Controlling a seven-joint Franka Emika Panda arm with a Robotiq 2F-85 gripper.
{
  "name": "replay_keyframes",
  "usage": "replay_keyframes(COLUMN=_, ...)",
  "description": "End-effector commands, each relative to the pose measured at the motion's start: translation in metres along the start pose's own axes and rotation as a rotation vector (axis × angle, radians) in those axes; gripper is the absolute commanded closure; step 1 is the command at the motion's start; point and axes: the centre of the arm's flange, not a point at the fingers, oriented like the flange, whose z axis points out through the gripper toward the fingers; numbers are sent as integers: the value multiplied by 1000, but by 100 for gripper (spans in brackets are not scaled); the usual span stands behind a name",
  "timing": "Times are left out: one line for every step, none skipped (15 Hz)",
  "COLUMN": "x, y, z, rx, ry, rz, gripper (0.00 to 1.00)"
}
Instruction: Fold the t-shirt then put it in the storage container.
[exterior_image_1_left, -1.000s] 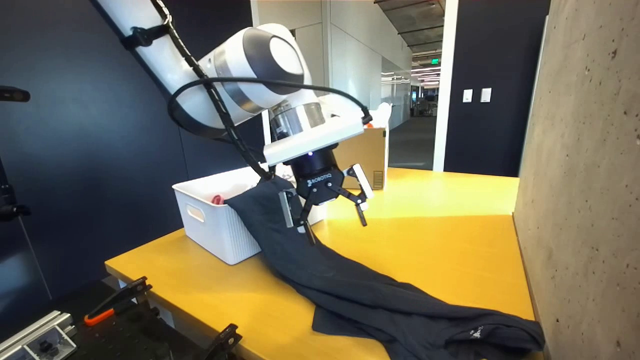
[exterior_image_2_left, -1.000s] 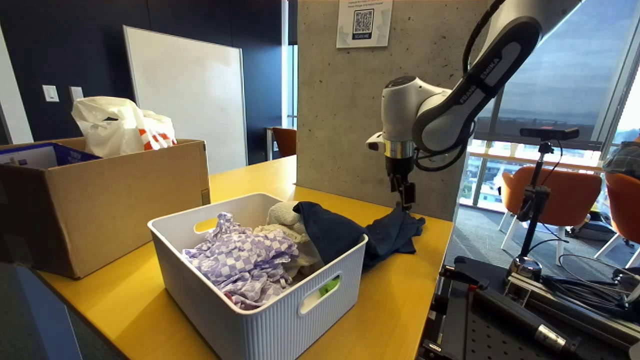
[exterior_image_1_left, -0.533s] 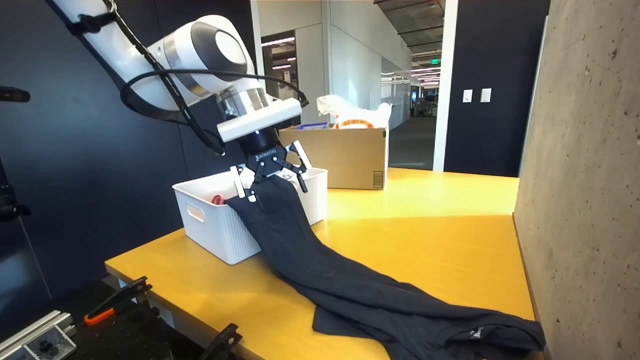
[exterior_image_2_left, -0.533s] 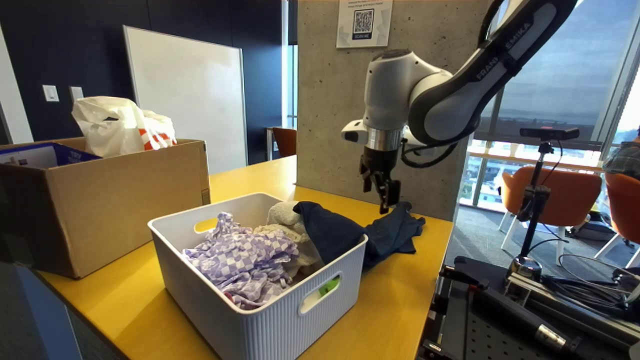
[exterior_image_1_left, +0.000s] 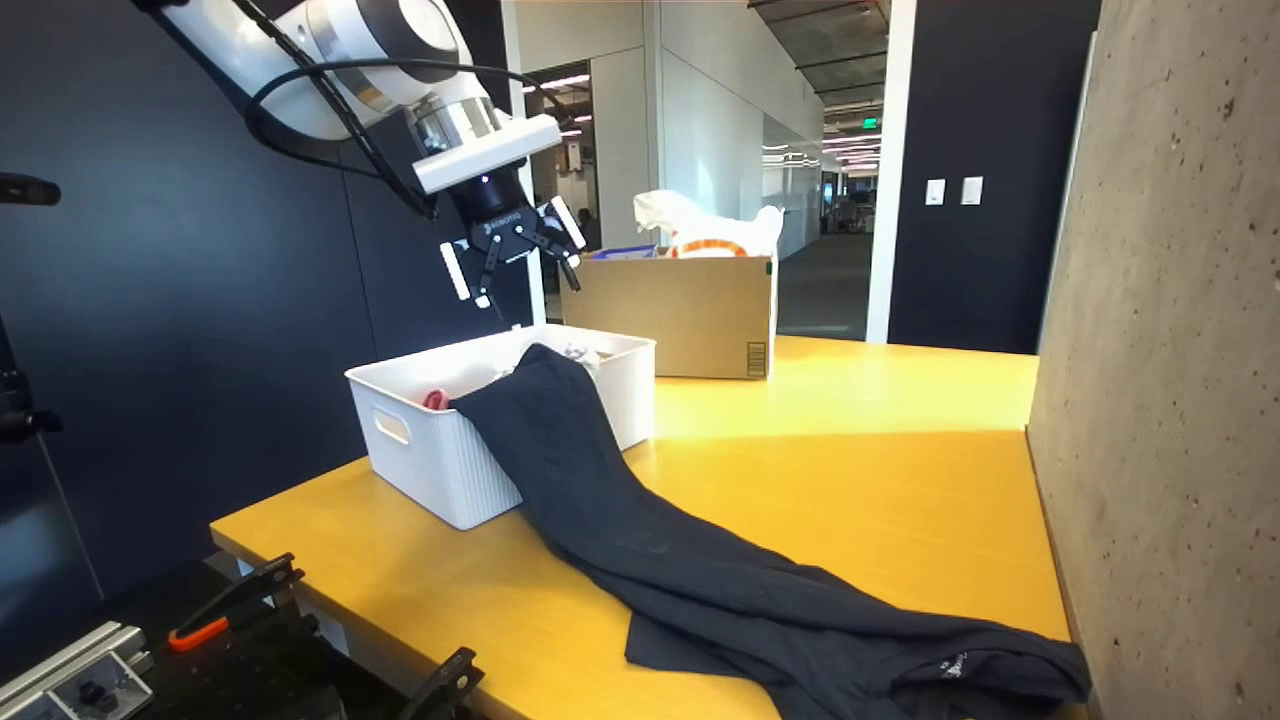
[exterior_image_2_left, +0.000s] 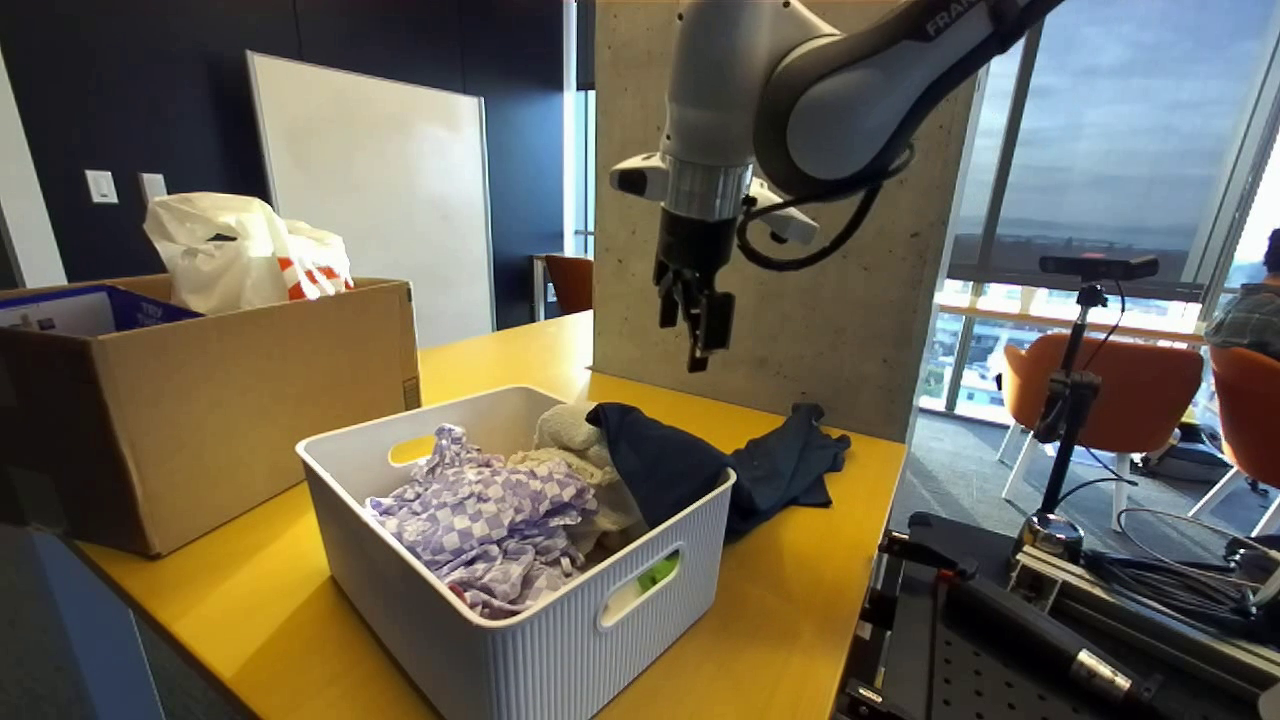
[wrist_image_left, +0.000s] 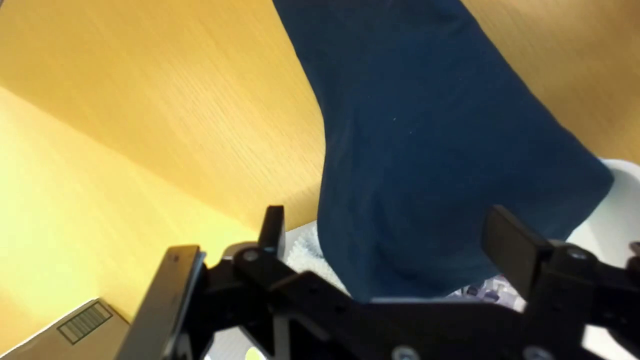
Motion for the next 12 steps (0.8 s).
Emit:
replay_keyframes(x=38, y=46, z=17, rx=43, ry=-2, rz=5, gripper=0)
replay_keyframes(x=46, y=53, z=23, rx=50, ry=-4, rz=7, gripper=0)
replay_keyframes(x=57, y=55, z=30, rx=55, ry=-9, rz=1, gripper=0)
replay_keyframes(x=66, y=57, z=38, rx=64, ry=-14, rz=-13, gripper=0)
replay_keyframes(x=75, y=52, z=45, rx=73, ry=-26, rz=-30, gripper=0)
replay_keyframes(x=83, y=48, z=52, rx=89, ry=-31, rz=-51, gripper=0)
replay_keyframes(x=89, y=42, z=59, rx=103, ry=-34, rz=-72, gripper=0)
replay_keyframes(x=95, y=36, z=64, rx=111, ry=-39, rz=-91, gripper=0)
replay_keyframes(x=100, y=30, z=70, rx=119, ry=-44, rz=-104, gripper=0)
replay_keyframes(x=105, y=25, z=73, rx=124, ry=-48, rz=-115, gripper=0)
replay_keyframes(x=107, y=18, z=74, rx=126, ry=-48, rz=-125, gripper=0)
replay_keyframes(x=109, y=10, z=74, rx=129, ry=-53, rz=-131, gripper=0)
